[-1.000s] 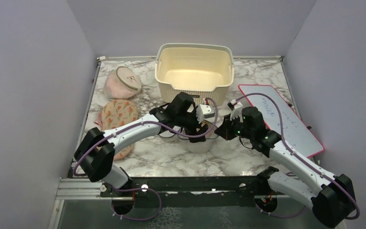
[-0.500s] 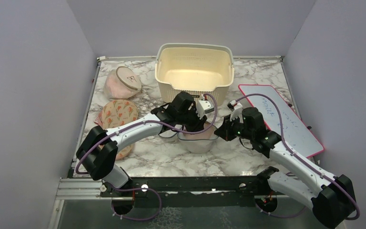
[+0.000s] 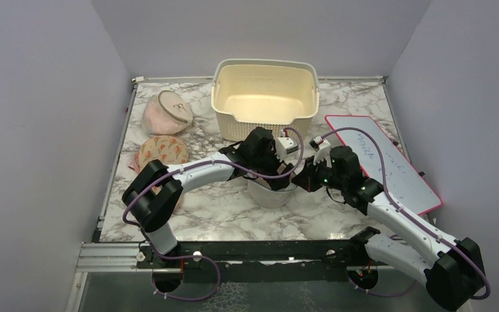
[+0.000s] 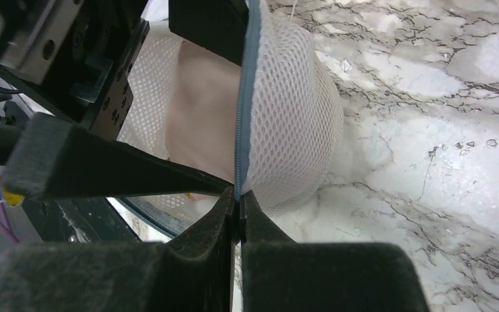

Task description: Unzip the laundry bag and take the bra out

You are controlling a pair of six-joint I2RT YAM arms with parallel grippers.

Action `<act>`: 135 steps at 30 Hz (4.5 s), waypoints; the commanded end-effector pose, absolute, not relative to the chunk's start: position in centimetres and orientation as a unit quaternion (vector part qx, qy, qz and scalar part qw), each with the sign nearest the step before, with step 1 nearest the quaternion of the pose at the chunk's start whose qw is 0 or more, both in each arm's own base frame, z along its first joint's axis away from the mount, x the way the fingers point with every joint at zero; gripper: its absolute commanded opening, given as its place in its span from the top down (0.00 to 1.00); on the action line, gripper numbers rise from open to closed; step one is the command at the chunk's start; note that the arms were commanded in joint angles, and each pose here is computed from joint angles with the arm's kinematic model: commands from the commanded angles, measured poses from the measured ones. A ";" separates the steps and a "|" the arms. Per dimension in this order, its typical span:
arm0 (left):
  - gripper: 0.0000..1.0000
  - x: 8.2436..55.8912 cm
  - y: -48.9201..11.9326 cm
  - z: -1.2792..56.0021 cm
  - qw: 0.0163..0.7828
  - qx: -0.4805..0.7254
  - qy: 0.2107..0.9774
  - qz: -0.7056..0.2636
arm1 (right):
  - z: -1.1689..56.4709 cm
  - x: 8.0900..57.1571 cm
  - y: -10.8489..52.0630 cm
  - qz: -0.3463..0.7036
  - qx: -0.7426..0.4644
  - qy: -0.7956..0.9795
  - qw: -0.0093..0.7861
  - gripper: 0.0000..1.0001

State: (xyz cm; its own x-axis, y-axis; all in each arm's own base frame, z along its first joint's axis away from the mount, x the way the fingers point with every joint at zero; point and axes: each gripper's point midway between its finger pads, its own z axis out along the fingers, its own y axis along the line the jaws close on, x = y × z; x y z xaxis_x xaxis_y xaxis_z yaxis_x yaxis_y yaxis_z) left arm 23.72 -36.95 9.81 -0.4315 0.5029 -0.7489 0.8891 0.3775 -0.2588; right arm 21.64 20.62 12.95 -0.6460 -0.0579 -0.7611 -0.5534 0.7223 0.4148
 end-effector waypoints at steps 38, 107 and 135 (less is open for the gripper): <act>1.00 20.1 -36.7 15.9 0.415 0.433 0.740 -0.305 | 13.2 21.2 21.6 0.351 -0.206 0.830 0.380 0.99; 1.00 34.3 -30.9 50.4 0.775 0.101 0.591 -0.199 | 12.8 21.7 21.3 0.338 -0.196 0.837 0.382 0.99; 0.26 41.4 -29.2 32.3 0.590 0.078 0.772 -0.221 | 12.7 21.4 21.6 0.347 -0.205 0.835 0.374 0.99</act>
State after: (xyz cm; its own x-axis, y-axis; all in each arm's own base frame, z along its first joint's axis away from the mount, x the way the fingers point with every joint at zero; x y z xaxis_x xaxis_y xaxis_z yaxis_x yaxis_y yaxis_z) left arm 46.94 -30.34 29.09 -0.3213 -0.0361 -0.9463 0.2867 0.9487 -0.1335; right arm 21.47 21.17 12.24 -0.6578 -0.0696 -0.7500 -0.5669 0.7014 0.4321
